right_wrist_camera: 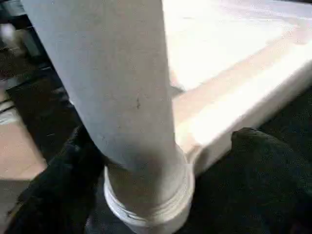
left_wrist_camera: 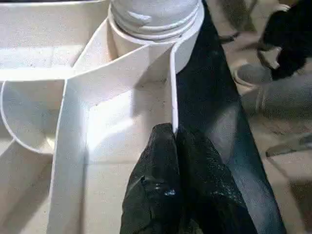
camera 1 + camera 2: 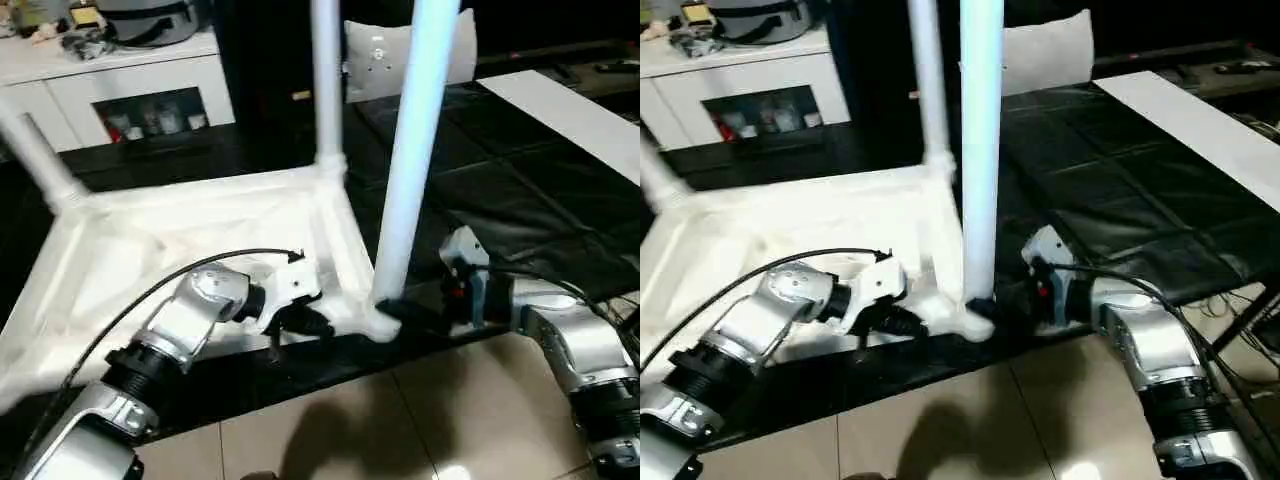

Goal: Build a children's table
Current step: Rotate leg to tighten

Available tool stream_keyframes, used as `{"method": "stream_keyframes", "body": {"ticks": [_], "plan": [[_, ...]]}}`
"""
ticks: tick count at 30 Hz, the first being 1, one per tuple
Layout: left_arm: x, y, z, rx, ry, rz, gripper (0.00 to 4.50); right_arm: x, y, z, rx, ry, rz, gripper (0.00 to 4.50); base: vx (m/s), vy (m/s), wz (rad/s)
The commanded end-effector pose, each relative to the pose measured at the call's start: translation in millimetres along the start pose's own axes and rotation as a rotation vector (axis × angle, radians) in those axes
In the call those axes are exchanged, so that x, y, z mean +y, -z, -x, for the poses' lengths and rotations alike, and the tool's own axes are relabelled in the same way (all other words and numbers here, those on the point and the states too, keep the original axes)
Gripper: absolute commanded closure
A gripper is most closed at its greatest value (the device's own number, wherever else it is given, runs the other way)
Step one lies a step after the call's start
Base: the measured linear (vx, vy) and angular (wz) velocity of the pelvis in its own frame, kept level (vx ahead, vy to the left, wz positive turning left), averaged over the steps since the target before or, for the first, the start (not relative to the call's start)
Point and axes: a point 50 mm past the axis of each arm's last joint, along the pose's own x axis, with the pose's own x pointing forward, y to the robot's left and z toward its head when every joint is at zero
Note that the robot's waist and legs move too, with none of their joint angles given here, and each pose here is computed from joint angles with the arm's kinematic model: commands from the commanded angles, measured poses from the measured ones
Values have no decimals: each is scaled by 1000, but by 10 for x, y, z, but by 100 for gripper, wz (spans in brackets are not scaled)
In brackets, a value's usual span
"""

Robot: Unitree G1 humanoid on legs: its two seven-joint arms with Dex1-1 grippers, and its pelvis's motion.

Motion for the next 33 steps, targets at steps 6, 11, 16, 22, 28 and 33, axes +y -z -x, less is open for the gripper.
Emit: {"method": "stream_keyframes", "body": {"ticks": [6,11,16,22,28,33], "plan": [[-62,50,8,85,131,-66,450,62,-62,5,3,-120,16,88,0,0,0],[-66,48,11,86,150,-76,450,83,-61,-8,0,-163,16,135,0,0,0],[-77,60,1,82,161,-76,450,115,-51,-45,-7,-206,0,178,0,0,0],[-77,56,2,67,158,-59,450,159,-36,-81,-21,-243,-24,232,0,0,0],[-101,57,-7,40,150,-11,450,199,-28,-145,-49,-217,-31,248,0,0,0],[-53,-7,-63,-16,59,78,450,65,-20,-288,-58,52,-53,252,0,0,0]]}}
